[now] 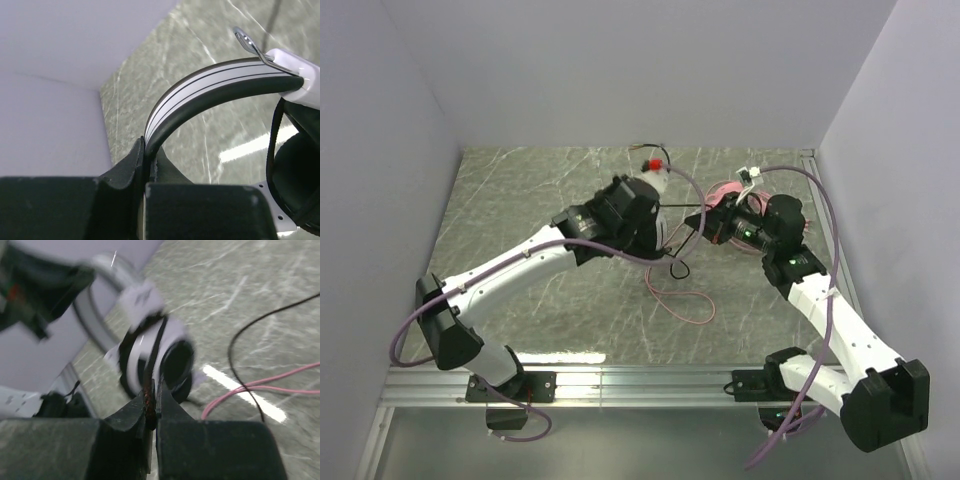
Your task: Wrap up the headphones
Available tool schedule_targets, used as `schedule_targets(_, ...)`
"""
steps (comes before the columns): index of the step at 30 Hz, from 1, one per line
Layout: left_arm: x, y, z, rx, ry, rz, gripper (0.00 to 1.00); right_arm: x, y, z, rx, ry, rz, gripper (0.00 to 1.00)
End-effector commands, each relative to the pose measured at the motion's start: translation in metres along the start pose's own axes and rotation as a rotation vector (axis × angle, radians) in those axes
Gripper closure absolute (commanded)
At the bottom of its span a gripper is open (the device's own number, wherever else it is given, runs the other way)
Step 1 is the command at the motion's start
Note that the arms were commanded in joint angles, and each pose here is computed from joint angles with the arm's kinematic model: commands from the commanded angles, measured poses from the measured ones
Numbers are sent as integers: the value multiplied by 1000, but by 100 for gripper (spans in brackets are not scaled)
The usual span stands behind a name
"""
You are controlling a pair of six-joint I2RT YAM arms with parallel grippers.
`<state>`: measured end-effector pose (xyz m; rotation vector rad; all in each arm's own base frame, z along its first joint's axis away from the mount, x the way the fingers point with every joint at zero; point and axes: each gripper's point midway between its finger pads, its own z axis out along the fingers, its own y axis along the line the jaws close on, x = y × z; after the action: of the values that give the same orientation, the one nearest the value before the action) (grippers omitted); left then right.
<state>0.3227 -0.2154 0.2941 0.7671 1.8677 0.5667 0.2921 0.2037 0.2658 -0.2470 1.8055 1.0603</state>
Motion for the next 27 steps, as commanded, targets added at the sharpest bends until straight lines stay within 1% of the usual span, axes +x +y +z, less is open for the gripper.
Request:
schedule_targets(1,-33,53,4,-147,-69,-226,100,-17,46,-10,-183,3,-59,100)
schedule_targets(5,-25,65,30,-254,11,-333,100,-17,71,-16,-309,11,-43,100)
schedule_targets(6,-19,59,34,-250,41,-412,100,-15,74,-15,-331,19,-35,100)
schedule_targets(7,-24,55,40,-234,48,-460,100,-17,82,-16,-369,12,-46,100)
schedule_targets(10,-16,47,56,-194,86,-593,100,-9,89,-9,-390,51,-32,100)
schedule_targets(11,-12,49,60,-196,89,-651,100,-8,98,-5,-407,56,-63,100)
schedule_targets(13,-10,40,68,-152,82,-705,100,-2,105,1,-410,76,-77,100)
schedule_targets(14,-8,46,69,-148,75,-740,100,6,116,3,-429,99,-89,100)
schedule_targets(15,-7,46,71,-147,66,-763,100,5,120,7,-431,99,-95,100)
schedule_targets(19,-2,44,70,-129,37,-800,100,13,127,22,-413,126,-80,100)
schedule_targets(21,-10,37,68,-57,6,-788,100,12,123,27,-374,105,-56,100)
schedule_targets(22,-6,34,67,-44,1,-777,100,7,116,31,-333,74,-47,100)
schedule_targets(24,-8,34,66,-40,-28,-775,100,3,114,30,-310,48,-32,100)
schedule_targets(27,3,37,67,-88,-20,-761,100,-3,120,24,-318,32,-34,100)
